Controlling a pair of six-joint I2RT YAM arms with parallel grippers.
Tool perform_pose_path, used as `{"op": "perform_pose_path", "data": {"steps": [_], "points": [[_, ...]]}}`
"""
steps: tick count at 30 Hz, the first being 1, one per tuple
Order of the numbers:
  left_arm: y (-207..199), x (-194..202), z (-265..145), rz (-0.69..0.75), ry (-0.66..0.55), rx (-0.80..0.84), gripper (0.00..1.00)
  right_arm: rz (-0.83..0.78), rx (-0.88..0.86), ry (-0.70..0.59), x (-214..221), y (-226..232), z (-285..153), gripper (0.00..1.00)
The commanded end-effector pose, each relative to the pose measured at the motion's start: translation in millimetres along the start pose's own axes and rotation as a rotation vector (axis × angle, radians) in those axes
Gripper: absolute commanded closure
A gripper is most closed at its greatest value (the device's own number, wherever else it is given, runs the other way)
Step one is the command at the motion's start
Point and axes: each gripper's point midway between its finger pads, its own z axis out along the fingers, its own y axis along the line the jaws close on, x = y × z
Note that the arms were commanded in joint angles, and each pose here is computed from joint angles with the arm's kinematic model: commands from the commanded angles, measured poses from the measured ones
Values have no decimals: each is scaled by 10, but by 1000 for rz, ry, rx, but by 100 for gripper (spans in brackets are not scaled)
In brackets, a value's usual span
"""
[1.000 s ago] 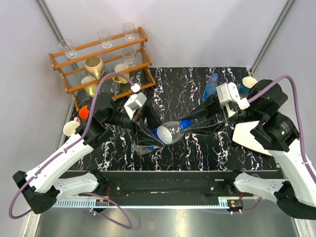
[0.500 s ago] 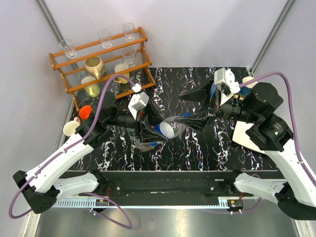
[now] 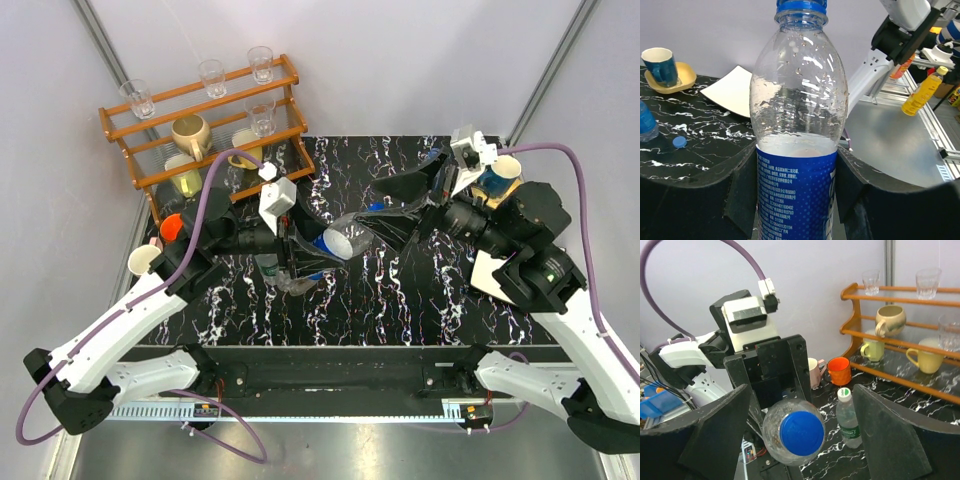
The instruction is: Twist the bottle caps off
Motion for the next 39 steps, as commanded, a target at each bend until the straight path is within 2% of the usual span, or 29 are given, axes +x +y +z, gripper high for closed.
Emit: {"op": "perform_pose_path", "data": {"steps": [1,7,13,18,19,21,22,25,26,29,39], "points": [[52,-339,-38,94,-101,-69,44,96,26,-23,37,-56,65,10],[85,-351,-33,88,-109,-86,44,118,32,-18,114,-111,128,14],[113,-348,-51,91,-115,-108,43,129,35,-19,149,-143,168,36],[133,-350,-63,91,-120,-124,43,142,38,-26,167,-160,173,48],[145,-351,-67,94,-122,-132,43,147,33,-22,178,-148,174,57],[157,-335,-68,92,-121,-137,43,152,26,-15,201,-144,186,65],[164,-330,-68,89,-121,-140,42,155,27,-10,216,-150,189,74],[175,-331,-72,89,-123,-148,38,164,29,-8,250,-164,194,86],[178,-332,-72,89,-123,-149,37,165,25,-10,244,-152,191,94],[182,-336,-79,91,-126,-155,32,166,24,-9,249,-155,195,100],[210,-316,-79,82,-125,-167,23,153,-2,-26,209,-105,182,100]]}}
